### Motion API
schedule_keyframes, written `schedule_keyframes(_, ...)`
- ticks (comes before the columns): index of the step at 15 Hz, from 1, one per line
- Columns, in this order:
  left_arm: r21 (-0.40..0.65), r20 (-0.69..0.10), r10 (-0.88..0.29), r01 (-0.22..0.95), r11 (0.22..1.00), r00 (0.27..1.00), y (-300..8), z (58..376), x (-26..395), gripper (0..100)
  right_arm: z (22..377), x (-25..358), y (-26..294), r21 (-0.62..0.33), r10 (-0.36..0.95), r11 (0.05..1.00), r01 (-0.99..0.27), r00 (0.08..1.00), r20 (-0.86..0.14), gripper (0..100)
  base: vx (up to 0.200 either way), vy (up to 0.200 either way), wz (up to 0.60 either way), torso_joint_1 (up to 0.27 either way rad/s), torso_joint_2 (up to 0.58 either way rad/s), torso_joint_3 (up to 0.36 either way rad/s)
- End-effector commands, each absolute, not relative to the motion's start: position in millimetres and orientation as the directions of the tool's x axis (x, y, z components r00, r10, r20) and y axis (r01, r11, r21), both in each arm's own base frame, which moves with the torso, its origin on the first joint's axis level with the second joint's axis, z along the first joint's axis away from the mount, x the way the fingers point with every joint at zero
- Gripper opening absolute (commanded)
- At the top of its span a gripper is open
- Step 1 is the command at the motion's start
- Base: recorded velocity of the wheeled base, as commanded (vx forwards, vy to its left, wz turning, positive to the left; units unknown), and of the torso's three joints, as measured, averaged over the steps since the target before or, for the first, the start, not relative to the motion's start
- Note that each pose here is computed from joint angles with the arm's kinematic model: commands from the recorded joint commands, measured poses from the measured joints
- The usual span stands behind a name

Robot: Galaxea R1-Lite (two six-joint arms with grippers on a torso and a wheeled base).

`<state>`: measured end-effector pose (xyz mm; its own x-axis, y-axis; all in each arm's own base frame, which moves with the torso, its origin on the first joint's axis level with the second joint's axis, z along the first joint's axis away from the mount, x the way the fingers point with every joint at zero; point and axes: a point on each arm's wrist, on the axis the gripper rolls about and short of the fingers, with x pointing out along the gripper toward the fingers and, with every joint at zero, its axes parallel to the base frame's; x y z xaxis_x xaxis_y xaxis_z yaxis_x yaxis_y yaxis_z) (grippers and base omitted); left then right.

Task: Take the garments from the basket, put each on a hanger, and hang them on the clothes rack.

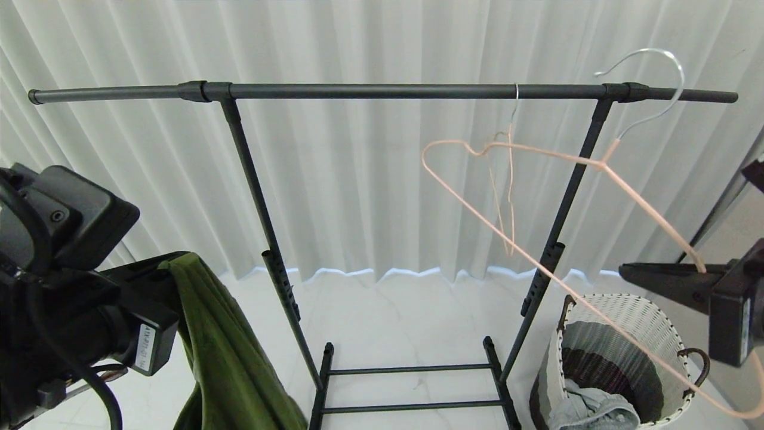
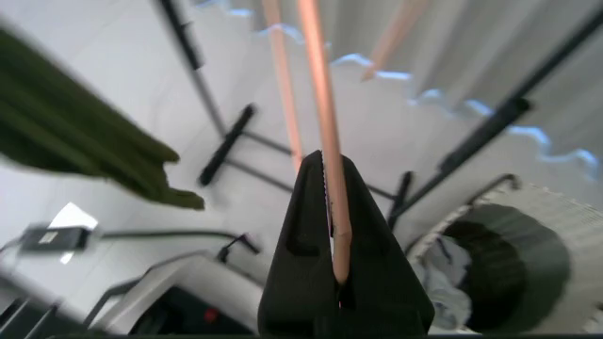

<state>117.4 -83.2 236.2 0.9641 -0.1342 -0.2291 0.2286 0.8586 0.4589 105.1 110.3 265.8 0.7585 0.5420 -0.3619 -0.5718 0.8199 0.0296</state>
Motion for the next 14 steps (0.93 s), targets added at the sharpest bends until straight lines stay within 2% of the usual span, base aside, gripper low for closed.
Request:
schedule_keyframes(1,0.465,-0.240,-0.132,0.233,0.854,0.962,-91,239,127,0,254,83,115,0.055,0.642,0.733,-0.678,0.663,-0.384,0,0.000,0.000,0.00,0.000,0.00,0.000)
schedule_keyframes(3,0.462,-0.240,-0.123,0.225,0.858,0.963,-104,247,143,0,240,70,115,0.057,0.681,0.680,-0.731,0.601,-0.417,0,0.000,0.000,0.00,0.000,0.00,0.000)
schedule_keyframes(5,0.457,-0.234,-0.109,0.208,0.865,0.966,-119,257,163,0,236,65,114,0.056,0.697,0.658,-0.751,0.579,-0.423,0,0.000,0.000,0.00,0.000,0.00,0.000)
schedule_keyframes(9,0.447,-0.254,-0.062,0.174,0.877,0.965,-146,258,199,0,238,50,116,0.076,0.763,0.576,-0.814,0.501,-0.409,0,0.000,0.000,0.00,0.000,0.00,0.000)
schedule_keyframes(11,0.406,-0.241,-0.013,0.113,0.907,0.970,-160,261,216,0,238,48,118,0.079,0.771,0.560,-0.825,0.484,-0.413,0,0.000,0.000,0.00,0.000,0.00,0.000)
schedule_keyframes(14,0.373,-0.214,-0.033,0.112,0.921,0.976,-174,271,221,0,236,50,122,0.076,0.764,0.564,-0.822,0.484,-0.427,0,0.000,0.000,0.00,0.000,0.00,0.000)
